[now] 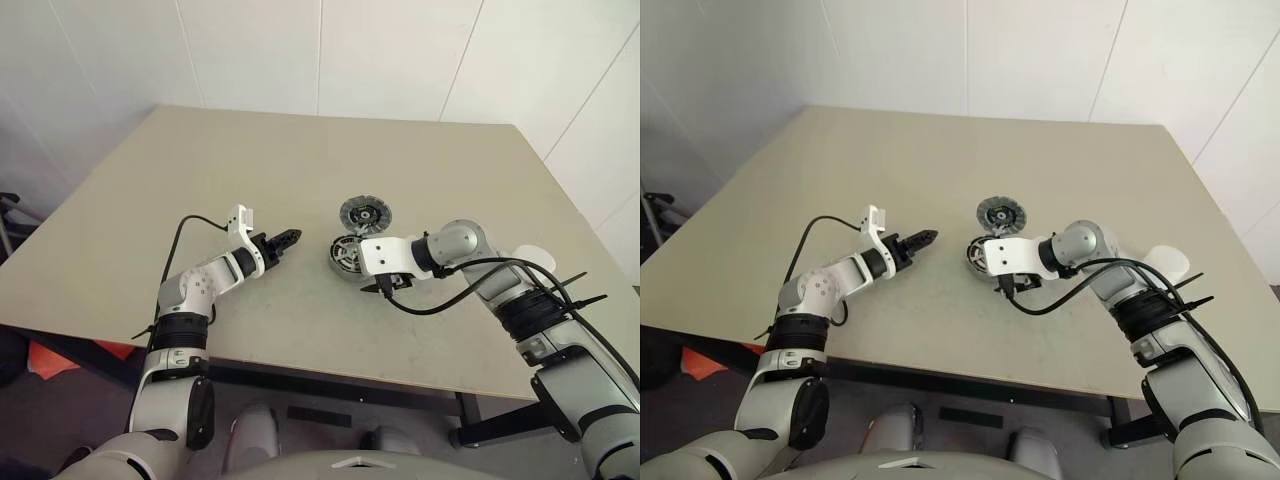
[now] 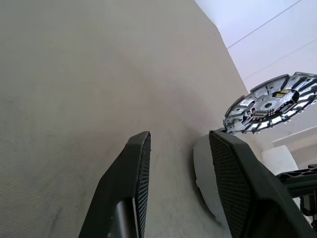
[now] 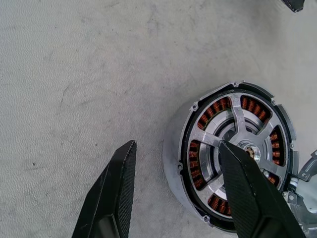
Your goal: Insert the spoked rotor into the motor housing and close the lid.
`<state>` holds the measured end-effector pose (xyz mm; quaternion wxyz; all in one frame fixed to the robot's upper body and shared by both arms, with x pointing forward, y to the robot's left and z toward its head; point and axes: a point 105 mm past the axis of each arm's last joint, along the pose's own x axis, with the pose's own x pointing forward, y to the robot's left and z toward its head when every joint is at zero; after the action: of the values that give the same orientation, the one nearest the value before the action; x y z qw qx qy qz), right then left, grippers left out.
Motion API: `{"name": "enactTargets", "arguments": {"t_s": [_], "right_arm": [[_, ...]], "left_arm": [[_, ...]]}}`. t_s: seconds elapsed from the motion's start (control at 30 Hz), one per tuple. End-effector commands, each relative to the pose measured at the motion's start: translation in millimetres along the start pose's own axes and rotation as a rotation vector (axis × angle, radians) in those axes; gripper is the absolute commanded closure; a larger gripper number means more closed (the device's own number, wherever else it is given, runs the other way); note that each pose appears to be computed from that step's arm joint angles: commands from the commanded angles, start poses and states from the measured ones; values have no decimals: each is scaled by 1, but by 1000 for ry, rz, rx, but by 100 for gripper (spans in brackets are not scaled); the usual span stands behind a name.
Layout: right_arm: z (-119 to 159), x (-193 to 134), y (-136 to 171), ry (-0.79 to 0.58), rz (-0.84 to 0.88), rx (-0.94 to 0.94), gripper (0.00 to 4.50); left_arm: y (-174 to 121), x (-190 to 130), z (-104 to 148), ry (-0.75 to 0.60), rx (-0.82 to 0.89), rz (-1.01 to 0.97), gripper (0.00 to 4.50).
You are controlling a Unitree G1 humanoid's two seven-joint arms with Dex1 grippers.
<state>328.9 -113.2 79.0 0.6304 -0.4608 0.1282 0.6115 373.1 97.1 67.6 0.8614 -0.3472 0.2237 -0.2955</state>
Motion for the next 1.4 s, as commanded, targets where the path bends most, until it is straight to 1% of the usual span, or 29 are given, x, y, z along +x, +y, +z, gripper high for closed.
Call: {"name": "enactTargets", "arguments": {"t_s": [0.03, 0.2, 0.37, 0.47, 0.57, 0.77, 0.83, 0.93, 1.13, 1.2, 1.27, 1.33, 1.4], "right_arm": [[-3, -4, 2, 10, -4, 16, 157], [-11, -11, 3, 30, -17, 35, 157], [-9, 0, 7, 13, 6, 55, 157], [-10, 6, 7, 32, 20, 39, 157], [-10, 6, 5, 47, 40, 12, 213], [-13, 4, -11, 92, 32, -42, 398], [-13, 4, -13, 92, 36, -53, 448], [-12, 3, -19, 74, 30, -38, 450], [-19, -1, -25, 87, 12, -18, 450], [-21, -3, -30, 86, -42, 15, 450], [-20, -7, -38, 69, -103, 86, 450], [-15, -11, -40, 32, -121, 173, 450], [0, -20, -44, -57, -128, 304, 450]], "left_arm": [[-10, 4, 11, -21, 36, -34, 252], [-10, 5, 7, -8, 37, -36, 252], [-10, 6, 7, -6, 39, -37, 252], [-10, 6, 8, -10, 40, -35, 252], [-8, 5, 9, -19, 38, -28, 252], [-5, 2, 7, -40, 26, -16, 252], [-4, 2, 7, -46, 22, -13, 252], [-5, 1, 11, -67, 19, -13, 252], [-1, 0, 13, -84, 12, -2, 252], [0, 0, 11, -85, 6, 2, 252], [2, 1, 9, -86, -2, 5, 252], [1, 1, 7, -93, -14, 7, 252], [1, 2, 9, -107, -29, 1, 252]]}}
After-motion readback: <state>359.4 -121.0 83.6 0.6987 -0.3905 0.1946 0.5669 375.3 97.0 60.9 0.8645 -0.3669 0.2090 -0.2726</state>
